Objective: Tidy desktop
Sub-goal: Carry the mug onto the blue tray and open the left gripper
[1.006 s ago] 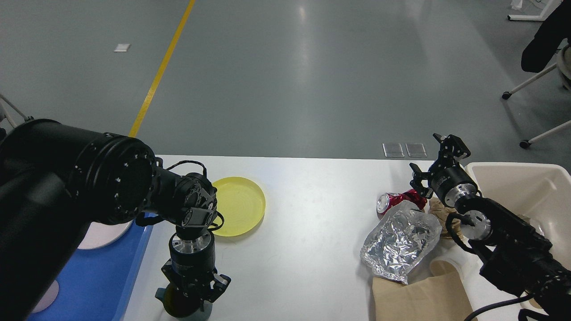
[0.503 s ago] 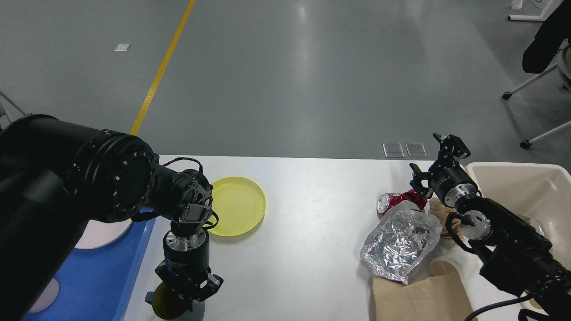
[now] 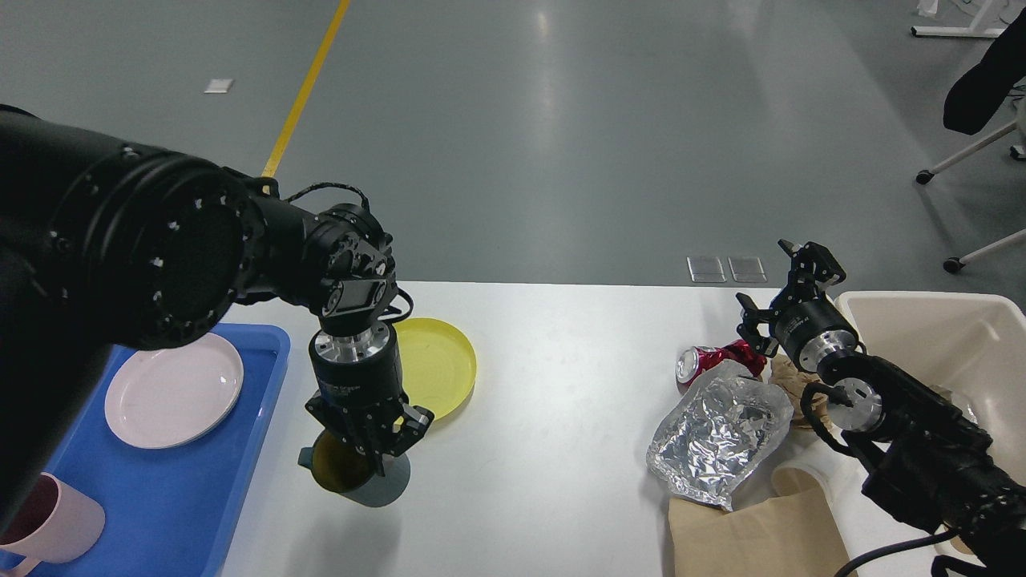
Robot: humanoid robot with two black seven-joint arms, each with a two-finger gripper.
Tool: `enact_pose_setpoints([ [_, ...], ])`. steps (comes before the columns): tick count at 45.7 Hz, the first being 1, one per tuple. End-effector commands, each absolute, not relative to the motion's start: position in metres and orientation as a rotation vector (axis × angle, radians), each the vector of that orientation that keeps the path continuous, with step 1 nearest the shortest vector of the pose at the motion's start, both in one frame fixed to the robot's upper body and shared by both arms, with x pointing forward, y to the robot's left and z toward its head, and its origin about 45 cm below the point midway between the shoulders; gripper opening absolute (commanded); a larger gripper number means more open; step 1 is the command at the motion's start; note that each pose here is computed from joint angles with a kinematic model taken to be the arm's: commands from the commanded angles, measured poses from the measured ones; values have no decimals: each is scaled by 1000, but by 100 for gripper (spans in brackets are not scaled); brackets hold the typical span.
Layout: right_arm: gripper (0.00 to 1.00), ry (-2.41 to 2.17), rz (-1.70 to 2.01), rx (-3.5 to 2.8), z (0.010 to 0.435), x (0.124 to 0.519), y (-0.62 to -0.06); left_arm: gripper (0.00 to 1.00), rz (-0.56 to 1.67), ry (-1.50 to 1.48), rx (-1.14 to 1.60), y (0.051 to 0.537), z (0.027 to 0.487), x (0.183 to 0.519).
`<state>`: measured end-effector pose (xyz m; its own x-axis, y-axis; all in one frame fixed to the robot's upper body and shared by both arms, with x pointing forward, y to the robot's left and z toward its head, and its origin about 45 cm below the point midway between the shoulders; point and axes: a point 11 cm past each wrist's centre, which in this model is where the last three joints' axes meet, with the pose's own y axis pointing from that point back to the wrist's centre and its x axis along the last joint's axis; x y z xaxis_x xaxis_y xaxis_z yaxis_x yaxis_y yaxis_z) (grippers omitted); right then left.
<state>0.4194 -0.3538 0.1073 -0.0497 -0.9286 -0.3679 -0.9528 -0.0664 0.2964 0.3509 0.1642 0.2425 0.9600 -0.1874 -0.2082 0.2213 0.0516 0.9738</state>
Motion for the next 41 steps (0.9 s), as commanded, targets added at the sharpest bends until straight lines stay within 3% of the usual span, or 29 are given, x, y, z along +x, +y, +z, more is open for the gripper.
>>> enact_pose_setpoints([
  [1,100,2112,750,-2131,107,419,-354,0,-230,41,1471,185,259,362],
  [13,100,2112,750,-2130,107,419,-354,0,-5,143,1549,290,269,382],
  [20,100,2112,750,-2131,107,419,-354,0,84,197,1574,341,252,386],
  [41,100,2112,750,-2130,107,419,-354,0,46,309,1607,373,186,360],
])
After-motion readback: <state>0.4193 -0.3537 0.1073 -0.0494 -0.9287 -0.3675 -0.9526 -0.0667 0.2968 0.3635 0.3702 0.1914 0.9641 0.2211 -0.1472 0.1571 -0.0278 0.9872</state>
